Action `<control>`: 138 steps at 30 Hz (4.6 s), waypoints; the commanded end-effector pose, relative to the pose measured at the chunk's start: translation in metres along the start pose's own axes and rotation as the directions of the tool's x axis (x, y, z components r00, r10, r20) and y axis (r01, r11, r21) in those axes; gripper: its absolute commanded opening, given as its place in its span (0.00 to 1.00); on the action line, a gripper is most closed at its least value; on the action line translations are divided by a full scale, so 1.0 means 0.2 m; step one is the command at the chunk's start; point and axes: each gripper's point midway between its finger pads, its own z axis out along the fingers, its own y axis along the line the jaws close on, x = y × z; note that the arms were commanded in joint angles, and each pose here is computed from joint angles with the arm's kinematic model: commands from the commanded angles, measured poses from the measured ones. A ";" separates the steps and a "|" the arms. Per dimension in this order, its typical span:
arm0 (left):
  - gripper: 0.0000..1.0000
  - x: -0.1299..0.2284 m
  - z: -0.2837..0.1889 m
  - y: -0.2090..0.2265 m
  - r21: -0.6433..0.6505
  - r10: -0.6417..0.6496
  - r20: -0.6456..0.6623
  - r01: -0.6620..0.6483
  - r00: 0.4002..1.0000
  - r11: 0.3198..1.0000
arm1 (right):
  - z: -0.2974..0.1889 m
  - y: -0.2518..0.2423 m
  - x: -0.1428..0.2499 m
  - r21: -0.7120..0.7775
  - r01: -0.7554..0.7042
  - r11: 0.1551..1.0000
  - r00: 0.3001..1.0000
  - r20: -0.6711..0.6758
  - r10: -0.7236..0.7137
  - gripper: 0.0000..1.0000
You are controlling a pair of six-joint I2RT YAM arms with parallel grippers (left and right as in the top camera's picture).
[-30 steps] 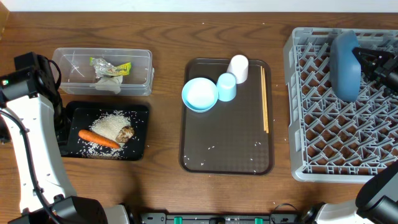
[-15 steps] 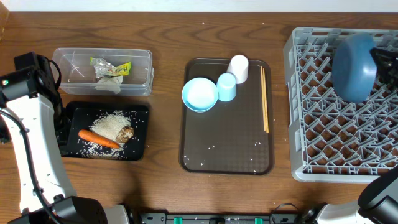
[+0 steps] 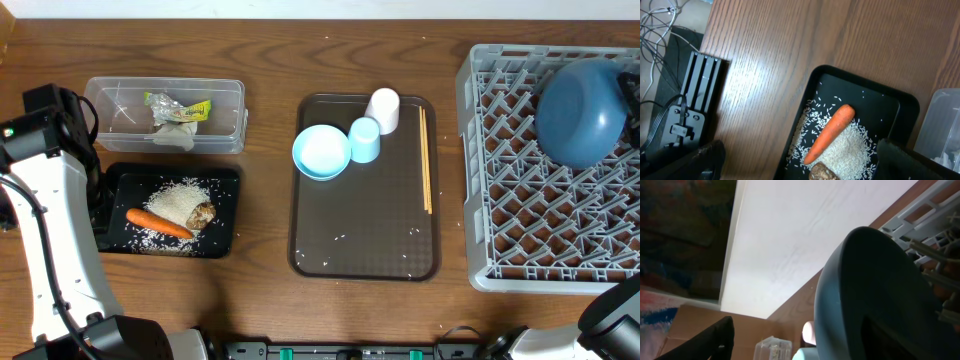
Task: Sort waste into correct bins and load items into the dishwasher rack
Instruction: 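Lower the blue plate upright into the rack's back right slots, then open the right gripper and raise it off the plate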
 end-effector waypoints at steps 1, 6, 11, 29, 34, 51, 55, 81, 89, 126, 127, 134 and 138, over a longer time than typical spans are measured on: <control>0.98 -0.01 0.01 0.01 -0.014 -0.011 0.009 0.011 1.000 1.000 | -0.01 0.01 -0.04 0.017 0.033 0.999 0.999 0.021 -0.033 0.79; 0.98 -0.01 0.01 0.01 -0.014 -0.011 0.009 0.012 1.000 1.000 | -0.01 0.01 -0.02 0.055 0.078 0.995 0.996 0.026 -0.080 0.86; 0.98 -0.01 0.01 0.01 -0.014 -0.011 0.009 0.011 1.000 1.000 | -0.07 0.17 -0.06 0.116 0.166 0.979 0.979 0.101 -0.178 0.88; 0.98 -0.01 0.01 0.01 -0.014 -0.011 0.009 0.011 1.000 1.000 | -0.33 0.63 0.05 0.637 0.405 0.656 0.808 0.088 -0.583 0.49; 0.98 -0.01 0.01 0.01 -0.014 -0.011 0.009 0.011 1.000 1.000 | -0.16 0.61 0.16 0.693 0.465 0.551 0.782 -0.030 -0.623 0.03; 0.98 -0.01 0.01 0.01 -0.014 -0.011 0.009 0.011 1.000 1.000 | 0.09 0.05 0.20 0.865 0.447 0.227 0.812 -0.286 -0.509 0.01; 0.98 -0.01 0.01 0.01 -0.014 -0.011 0.009 0.011 1.000 1.000 | 0.10 0.02 0.21 0.865 0.451 0.221 0.816 -0.299 -0.495 0.01; 0.98 -0.01 0.01 0.01 -0.014 -0.011 0.009 0.012 1.000 1.000 | 0.03 -0.12 0.18 0.905 0.402 0.136 0.846 -0.311 -0.434 0.01; 0.98 -0.01 0.01 0.01 -0.014 -0.011 0.009 0.011 1.000 1.000 | 0.02 -0.17 0.17 0.913 0.398 0.093 0.846 -0.325 -0.423 0.01; 0.98 -0.01 0.01 0.01 -0.014 -0.011 0.009 0.011 1.000 1.000 | -0.13 -0.20 0.09 0.947 0.300 0.118 0.888 -0.232 -0.398 0.01; 0.98 -0.01 0.01 0.01 -0.014 -0.011 0.009 0.012 1.000 1.000 | -0.13 -0.20 0.09 0.947 0.299 0.117 0.888 -0.231 -0.397 0.01; 0.98 -0.01 0.01 0.01 -0.014 -0.011 0.009 0.011 1.000 1.000 | -0.12 -0.20 0.12 0.943 0.301 0.144 0.897 -0.228 -0.379 0.01; 0.98 -0.01 0.01 0.01 -0.014 -0.011 0.009 0.012 1.000 1.000 | -0.11 -0.20 0.13 0.939 0.307 0.157 0.898 -0.232 -0.373 0.01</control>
